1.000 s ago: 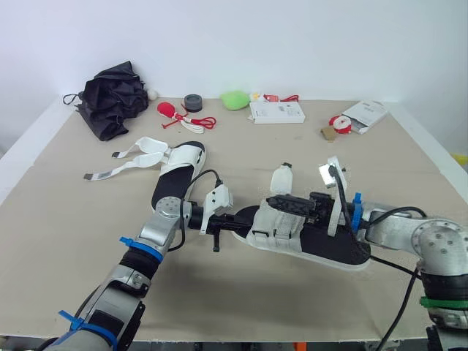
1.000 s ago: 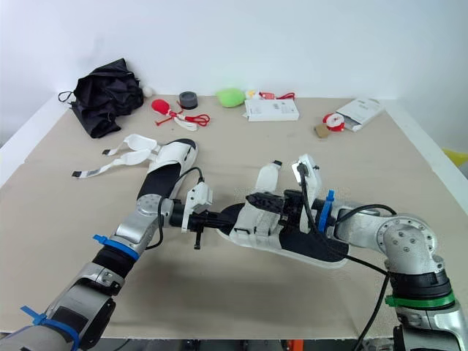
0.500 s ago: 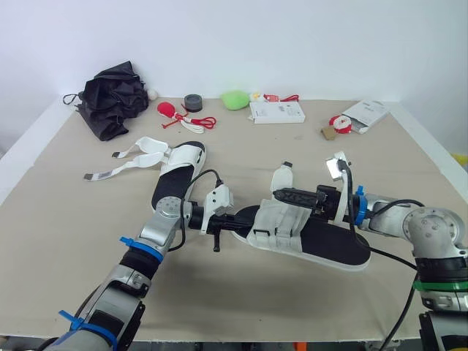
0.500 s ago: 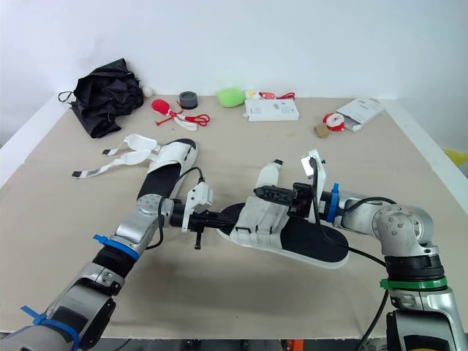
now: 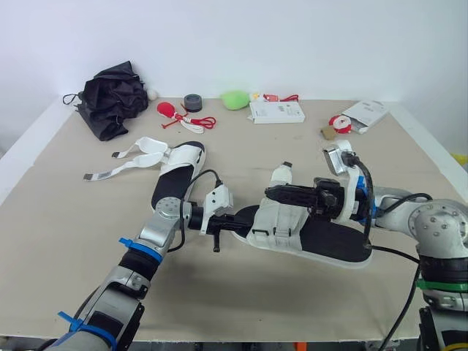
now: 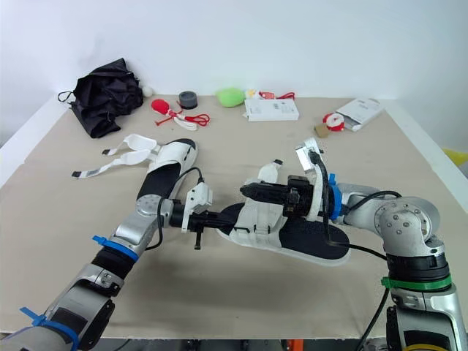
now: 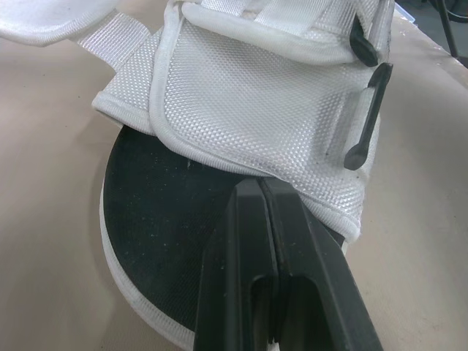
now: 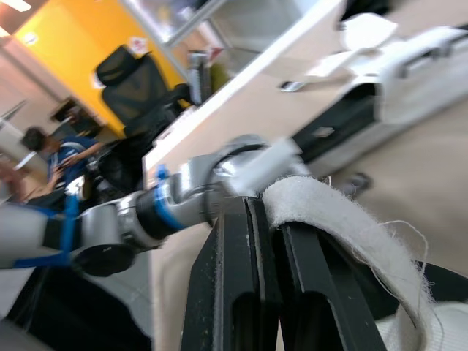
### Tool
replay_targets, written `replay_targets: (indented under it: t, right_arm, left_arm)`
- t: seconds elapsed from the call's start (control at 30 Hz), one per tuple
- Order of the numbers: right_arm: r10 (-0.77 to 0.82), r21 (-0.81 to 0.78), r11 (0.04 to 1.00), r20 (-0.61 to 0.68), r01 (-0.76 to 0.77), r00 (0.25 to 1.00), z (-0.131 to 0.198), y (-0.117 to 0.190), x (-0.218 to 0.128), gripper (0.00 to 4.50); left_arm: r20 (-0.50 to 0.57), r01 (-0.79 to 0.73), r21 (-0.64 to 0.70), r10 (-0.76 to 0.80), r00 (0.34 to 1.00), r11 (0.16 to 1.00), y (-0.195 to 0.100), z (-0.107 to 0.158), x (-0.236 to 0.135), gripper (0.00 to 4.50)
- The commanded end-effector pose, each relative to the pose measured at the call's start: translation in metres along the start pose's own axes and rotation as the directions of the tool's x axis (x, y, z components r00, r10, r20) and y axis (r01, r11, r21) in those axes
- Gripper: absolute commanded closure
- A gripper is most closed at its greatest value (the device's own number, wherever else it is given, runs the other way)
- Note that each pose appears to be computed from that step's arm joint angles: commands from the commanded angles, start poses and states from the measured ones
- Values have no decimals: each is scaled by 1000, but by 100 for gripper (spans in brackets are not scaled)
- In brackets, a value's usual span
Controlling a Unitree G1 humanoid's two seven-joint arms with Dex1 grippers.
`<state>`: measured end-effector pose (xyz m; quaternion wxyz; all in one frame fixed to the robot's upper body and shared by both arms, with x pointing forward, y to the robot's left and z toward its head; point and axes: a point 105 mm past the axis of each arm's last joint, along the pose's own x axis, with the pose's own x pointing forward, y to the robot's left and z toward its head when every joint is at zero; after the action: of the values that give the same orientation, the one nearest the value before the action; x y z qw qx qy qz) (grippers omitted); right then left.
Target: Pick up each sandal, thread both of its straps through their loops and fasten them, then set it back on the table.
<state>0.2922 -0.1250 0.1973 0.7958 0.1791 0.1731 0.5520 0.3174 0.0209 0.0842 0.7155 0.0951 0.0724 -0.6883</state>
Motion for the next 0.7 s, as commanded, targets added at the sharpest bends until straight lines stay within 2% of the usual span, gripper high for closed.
replay_targets:
  t: [0.03, 0.3, 0.4, 0.47, 0.5, 0.53, 0.57, 0.63, 0.67, 0.7]
  right_arm:
    - [-132, 22, 991, 58, 131, 989, 6, -35, -14, 447]
    - [-363, 161, 922, 45, 351, 931, -18, -101, -42, 447]
    - [-389, 163, 912, 46, 377, 920, -19, -110, -41, 447]
    - [-427, 166, 898, 97, 408, 899, -10, -117, -40, 447]
    - [-456, 185, 882, 102, 434, 884, -8, -122, -40, 410]
    - [-457, 184, 882, 103, 435, 883, -8, -123, -37, 349]
    - [-463, 186, 877, 90, 442, 882, -10, -124, -35, 349]
    - [-447, 178, 886, 83, 428, 890, -11, -121, -33, 264]
    - [-458, 179, 879, 63, 441, 887, -13, -122, -33, 241]
    - [-466, 185, 873, 43, 451, 884, -16, -124, -33, 191]
  left_arm:
    - [-168, 19, -158, -46, 985, 987, -18, -56, 0, 450]
    - [-168, 16, -159, -43, 985, 987, -19, -55, -1, 450]
    - [-168, 12, -160, -40, 985, 987, -19, -55, -1, 450]
    - [-168, 10, -160, -37, 985, 987, -19, -55, -1, 450]
    - [-167, 9, -160, -36, 985, 987, -19, -55, -1, 450]
    - [-166, 8, -160, -35, 986, 987, -19, -55, -1, 450]
    - [-164, 8, -161, -34, 986, 987, -19, -55, 0, 450]
    - [-160, 5, -162, -32, 987, 987, -19, -54, 0, 450]
    - [-160, 5, -163, -32, 987, 987, -19, -54, 1, 450]
    - [-160, 5, -163, -32, 987, 987, -19, -54, 1, 450]
